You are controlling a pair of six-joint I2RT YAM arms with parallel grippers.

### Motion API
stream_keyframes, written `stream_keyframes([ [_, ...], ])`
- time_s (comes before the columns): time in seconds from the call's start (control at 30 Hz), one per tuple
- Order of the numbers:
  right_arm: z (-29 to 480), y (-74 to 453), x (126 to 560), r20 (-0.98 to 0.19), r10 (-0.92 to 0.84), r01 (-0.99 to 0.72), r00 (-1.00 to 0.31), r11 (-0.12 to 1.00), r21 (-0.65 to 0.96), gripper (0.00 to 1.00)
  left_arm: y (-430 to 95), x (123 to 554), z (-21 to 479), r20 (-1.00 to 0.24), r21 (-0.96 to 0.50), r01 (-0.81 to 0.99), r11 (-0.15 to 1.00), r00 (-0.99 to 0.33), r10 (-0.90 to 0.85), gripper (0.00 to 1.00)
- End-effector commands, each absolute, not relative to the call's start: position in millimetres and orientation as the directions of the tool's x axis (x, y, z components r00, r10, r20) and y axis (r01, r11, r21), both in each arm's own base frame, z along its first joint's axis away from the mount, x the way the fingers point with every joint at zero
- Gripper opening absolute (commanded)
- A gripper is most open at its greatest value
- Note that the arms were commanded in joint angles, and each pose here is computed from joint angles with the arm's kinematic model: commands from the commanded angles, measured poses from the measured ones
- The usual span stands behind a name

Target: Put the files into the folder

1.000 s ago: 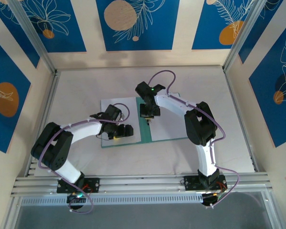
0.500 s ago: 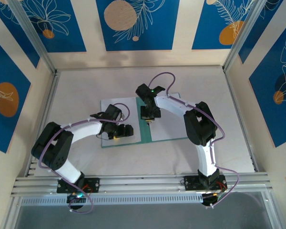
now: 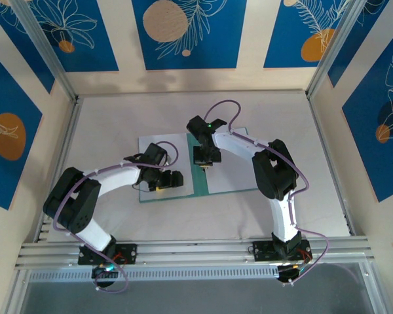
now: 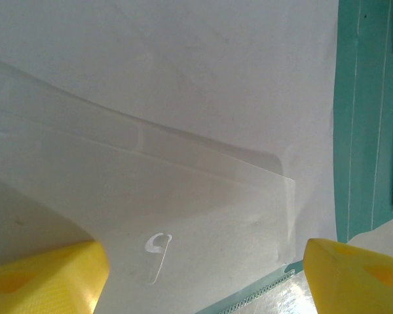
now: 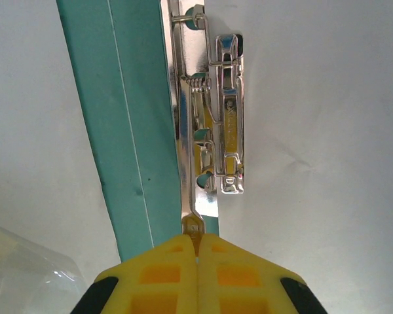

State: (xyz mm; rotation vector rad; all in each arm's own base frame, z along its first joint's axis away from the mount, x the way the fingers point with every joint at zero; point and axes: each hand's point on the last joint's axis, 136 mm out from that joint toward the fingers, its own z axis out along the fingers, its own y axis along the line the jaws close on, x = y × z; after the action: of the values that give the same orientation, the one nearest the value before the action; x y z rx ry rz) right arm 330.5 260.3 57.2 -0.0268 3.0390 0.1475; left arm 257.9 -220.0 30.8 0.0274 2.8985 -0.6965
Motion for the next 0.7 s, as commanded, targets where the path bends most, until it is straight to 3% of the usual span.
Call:
stream_keyframes([
  [0.0, 49.2, 234.6, 324.7, -0.088, -0.017, -0.016, -0.996, 1.000, -0.007, 0.03, -198.9, 229.6, 2.5, -0.035, -0.365, 0.016, 0.931, -0.999, 0.003, 0.81],
  [0.67, 37.3, 224.7, 321.1, -0.073, -0.015, -0.011, -0.997, 0.999, -0.048, 0.03, -199.0, 229.3, 0.3, -0.025, -0.361, 0.015, 0.933, -1.000, 0.006, 0.81],
])
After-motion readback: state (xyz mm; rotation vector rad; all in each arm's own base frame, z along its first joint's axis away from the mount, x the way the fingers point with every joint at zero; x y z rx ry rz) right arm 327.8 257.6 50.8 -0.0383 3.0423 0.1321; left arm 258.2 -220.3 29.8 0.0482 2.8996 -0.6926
